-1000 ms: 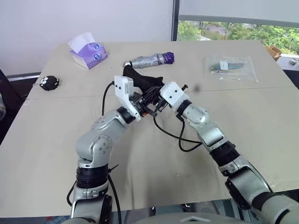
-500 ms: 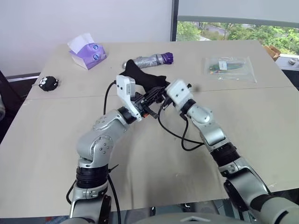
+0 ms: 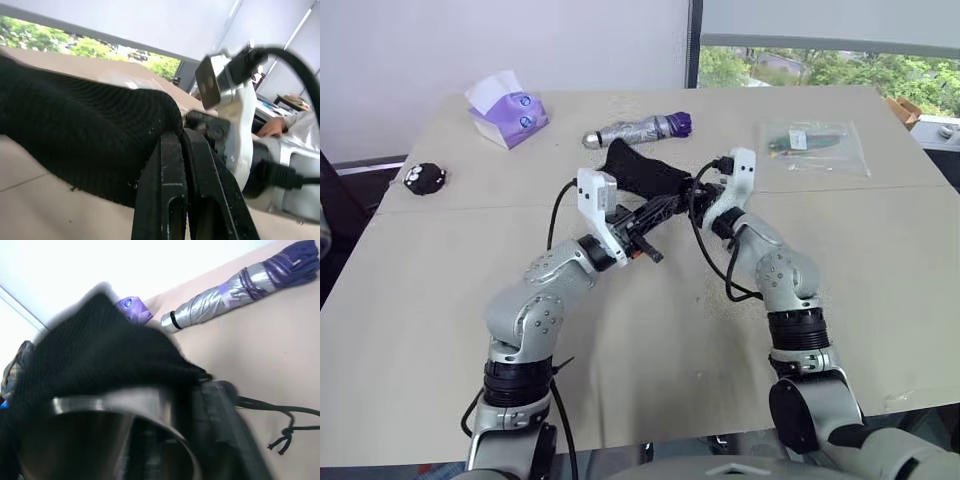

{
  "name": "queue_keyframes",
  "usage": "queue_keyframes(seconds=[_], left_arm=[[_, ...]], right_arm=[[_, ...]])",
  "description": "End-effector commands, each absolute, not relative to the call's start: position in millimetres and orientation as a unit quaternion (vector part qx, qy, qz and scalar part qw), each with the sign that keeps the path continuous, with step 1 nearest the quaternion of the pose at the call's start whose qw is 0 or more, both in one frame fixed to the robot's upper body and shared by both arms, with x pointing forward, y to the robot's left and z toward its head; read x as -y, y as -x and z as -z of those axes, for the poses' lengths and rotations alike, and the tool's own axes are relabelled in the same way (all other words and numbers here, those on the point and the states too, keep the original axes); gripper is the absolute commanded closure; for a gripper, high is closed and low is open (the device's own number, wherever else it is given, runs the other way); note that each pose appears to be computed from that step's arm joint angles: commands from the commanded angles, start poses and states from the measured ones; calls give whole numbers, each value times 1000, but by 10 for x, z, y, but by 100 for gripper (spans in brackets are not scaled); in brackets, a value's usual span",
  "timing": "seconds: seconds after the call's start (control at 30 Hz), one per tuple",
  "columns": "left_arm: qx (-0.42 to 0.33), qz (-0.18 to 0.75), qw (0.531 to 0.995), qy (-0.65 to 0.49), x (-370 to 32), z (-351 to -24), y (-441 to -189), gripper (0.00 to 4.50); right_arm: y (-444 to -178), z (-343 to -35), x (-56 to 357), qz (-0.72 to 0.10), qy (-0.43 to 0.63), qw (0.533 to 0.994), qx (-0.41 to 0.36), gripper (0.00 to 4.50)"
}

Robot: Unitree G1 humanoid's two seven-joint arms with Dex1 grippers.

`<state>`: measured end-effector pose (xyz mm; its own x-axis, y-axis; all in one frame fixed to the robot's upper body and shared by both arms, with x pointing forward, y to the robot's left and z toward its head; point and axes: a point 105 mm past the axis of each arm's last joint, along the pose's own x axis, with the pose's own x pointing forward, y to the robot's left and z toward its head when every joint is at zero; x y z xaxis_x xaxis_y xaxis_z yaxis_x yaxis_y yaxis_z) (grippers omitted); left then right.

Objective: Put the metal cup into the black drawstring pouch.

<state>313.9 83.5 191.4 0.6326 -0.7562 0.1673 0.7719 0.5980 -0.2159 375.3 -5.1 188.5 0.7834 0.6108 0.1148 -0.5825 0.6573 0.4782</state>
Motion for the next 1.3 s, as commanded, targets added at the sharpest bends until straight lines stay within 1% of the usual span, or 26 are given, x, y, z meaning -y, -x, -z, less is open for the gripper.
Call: queue_keyframes(seconds=[0.03, 0.13, 0.3, 0.57, 0.7, 0.77, 0.87, 0.93, 1.0, 1.1, 1.2, 1.3], left_arm=[[53, 424, 894, 134, -861, -2023, -3146, 450], [57, 416, 896, 144, -894, -2045, -3176, 450], [64, 404, 897, 168, -930, -2085, -3207, 450], [63, 395, 894, 201, -945, -2093, -3226, 450], [63, 389, 894, 213, -969, -2099, -3242, 450], [65, 385, 894, 221, -987, -2107, -3252, 450], [63, 386, 894, 220, -981, -2096, -3251, 450], [63, 388, 893, 218, -974, -2096, -3252, 450], [63, 390, 893, 217, -972, -2098, -3257, 450], [64, 390, 893, 216, -973, -2102, -3267, 450], [65, 390, 893, 215, -973, -2103, -3268, 450], [66, 390, 893, 215, -973, -2105, -3265, 450]], right_arm=[[-3562, -2222, -43, -377, -241, 894, 18, 210], [-3468, -2149, 1, -388, -225, 894, 5, 73], [-3381, -2004, 129, -391, -172, 904, -18, 73], [-3252, -1983, 221, -413, -128, 902, -27, 73], [-3183, -2091, 354, -425, -139, 894, -7, 73], [-3161, -2139, 514, -430, -131, 893, 20, 73], [-3147, -1936, 744, -435, -74, 897, 11, 73], [-3221, -1639, 844, -418, 8, 908, -21, 73], [-3303, -1418, 874, -399, 58, 914, -38, 73], [-3438, -1227, 784, -372, 69, 925, -37, 73], [-3475, -1134, 634, -376, 67, 923, -35, 73], [-3574, -1044, 523, -359, 73, 930, -39, 73]])
